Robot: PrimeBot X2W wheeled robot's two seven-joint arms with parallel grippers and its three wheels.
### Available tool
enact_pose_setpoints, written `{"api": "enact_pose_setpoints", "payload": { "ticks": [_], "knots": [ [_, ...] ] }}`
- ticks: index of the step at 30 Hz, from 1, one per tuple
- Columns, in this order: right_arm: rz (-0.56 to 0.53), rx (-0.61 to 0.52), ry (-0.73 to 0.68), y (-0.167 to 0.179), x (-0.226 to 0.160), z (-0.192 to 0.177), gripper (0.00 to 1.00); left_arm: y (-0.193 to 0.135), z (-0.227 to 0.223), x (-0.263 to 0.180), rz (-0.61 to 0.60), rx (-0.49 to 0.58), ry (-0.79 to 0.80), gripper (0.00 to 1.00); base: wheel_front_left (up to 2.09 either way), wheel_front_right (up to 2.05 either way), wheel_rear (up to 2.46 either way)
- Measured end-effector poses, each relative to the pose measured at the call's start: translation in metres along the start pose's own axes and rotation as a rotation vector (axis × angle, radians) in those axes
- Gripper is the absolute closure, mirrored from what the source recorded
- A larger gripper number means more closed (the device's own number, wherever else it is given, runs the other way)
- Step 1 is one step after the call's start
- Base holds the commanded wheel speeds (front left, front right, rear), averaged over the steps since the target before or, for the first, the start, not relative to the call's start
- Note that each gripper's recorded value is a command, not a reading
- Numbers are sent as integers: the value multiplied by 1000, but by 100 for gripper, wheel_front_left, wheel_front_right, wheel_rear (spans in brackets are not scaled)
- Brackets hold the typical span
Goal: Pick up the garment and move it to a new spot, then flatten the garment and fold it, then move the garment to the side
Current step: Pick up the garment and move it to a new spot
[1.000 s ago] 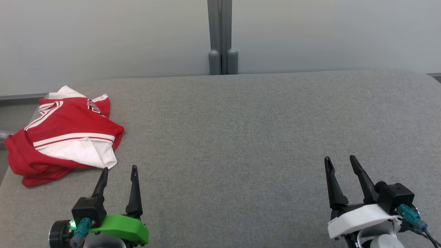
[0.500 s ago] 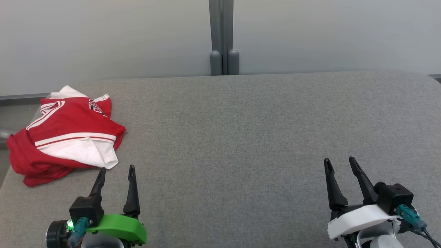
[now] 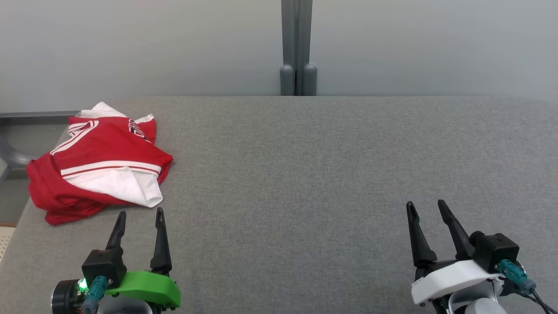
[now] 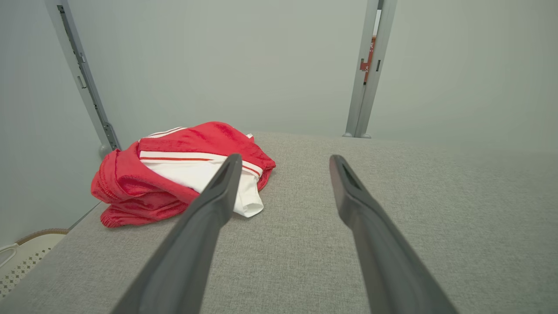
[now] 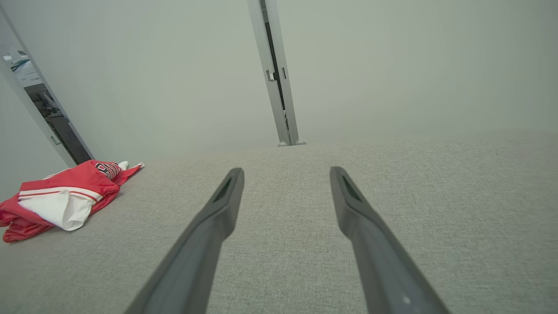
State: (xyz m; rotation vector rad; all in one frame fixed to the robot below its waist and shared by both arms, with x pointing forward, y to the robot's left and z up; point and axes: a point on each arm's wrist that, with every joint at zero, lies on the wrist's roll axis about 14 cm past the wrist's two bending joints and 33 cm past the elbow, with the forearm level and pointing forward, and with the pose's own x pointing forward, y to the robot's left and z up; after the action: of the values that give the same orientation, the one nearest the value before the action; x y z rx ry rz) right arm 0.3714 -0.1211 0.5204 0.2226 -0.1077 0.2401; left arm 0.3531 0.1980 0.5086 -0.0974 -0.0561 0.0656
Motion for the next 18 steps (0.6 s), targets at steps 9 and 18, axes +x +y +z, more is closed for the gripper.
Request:
{"api": "enact_pose_setpoints", "payload": {
  "ticks": [9,18],
  "knots": [
    [71,14,20,23,13,-8,0,28,6,-15,81,20,-10,0,0,0,0],
    [183,34,46,61,29,-18,0,76,7,-44,222,43,-4,0,0,0,0]
  ]
}}
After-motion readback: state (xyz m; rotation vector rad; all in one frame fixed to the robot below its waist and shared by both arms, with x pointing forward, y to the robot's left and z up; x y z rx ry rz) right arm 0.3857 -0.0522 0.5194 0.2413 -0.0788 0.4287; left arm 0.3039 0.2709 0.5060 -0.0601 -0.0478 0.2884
